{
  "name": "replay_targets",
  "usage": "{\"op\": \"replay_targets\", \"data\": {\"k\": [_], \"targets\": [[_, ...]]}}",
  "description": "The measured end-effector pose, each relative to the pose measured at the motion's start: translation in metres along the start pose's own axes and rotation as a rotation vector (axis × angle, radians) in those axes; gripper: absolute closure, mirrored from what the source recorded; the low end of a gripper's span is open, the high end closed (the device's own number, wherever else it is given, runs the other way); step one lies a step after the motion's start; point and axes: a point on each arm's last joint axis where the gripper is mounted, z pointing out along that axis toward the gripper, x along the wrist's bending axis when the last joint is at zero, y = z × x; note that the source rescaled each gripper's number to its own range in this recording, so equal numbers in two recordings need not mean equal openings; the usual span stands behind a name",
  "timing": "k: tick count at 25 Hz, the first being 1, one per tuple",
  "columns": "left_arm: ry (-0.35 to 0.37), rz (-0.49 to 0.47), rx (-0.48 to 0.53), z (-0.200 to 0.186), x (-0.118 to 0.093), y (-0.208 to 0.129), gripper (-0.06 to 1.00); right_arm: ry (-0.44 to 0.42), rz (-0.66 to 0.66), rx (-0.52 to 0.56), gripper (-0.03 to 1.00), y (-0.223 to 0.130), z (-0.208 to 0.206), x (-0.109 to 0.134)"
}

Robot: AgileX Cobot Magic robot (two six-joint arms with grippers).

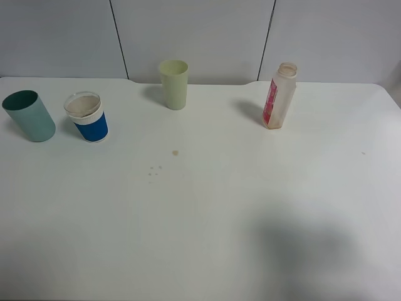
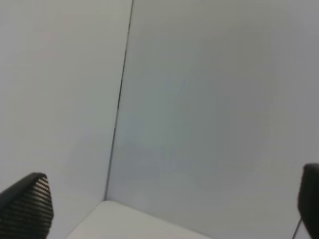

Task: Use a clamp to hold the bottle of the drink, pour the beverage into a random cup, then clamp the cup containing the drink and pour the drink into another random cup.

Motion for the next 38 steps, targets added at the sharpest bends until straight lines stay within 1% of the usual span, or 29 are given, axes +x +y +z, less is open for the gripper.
{"op": "replay_targets", "data": {"k": [3,9,10,18,20,25,31,35,38], "targets": [[0.013,0.011,0.026,-0.010,-0.002,0.012,-0.06,0.000,0.000,0.000,-0.03,0.000,0.000,0.000],[0.015,0.048,0.101,-0.033,-0.005,0.023,-0.06,0.000,0.000,0.000,-0.03,0.000,0.000,0.000],[0.016,0.053,0.113,-0.037,-0.005,0.024,-0.03,0.000,0.000,0.000,-0.03,0.000,0.000,0.000],[0.030,0.074,0.207,-0.071,-0.006,0.025,0.26,0.000,0.000,0.000,-0.03,0.000,0.000,0.000],[0.041,0.084,0.243,-0.078,-0.004,0.022,0.30,0.000,0.000,0.000,-0.03,0.000,0.000,0.000],[0.060,0.089,0.329,-0.090,-0.002,0.012,0.31,0.000,0.000,0.000,-0.03,0.000,0.000,0.000],[0.076,0.098,0.375,-0.094,-0.001,0.011,0.31,0.000,0.000,0.000,-0.03,0.000,0.000,0.000],[0.091,0.098,0.460,-0.097,0.001,0.004,0.31,0.000,0.000,0.000,-0.03,0.000,0.000,0.000],[0.102,0.101,0.503,-0.099,0.002,0.000,0.31,0.000,0.000,0.000,-0.03,0.000,0.000,0.000]]}}
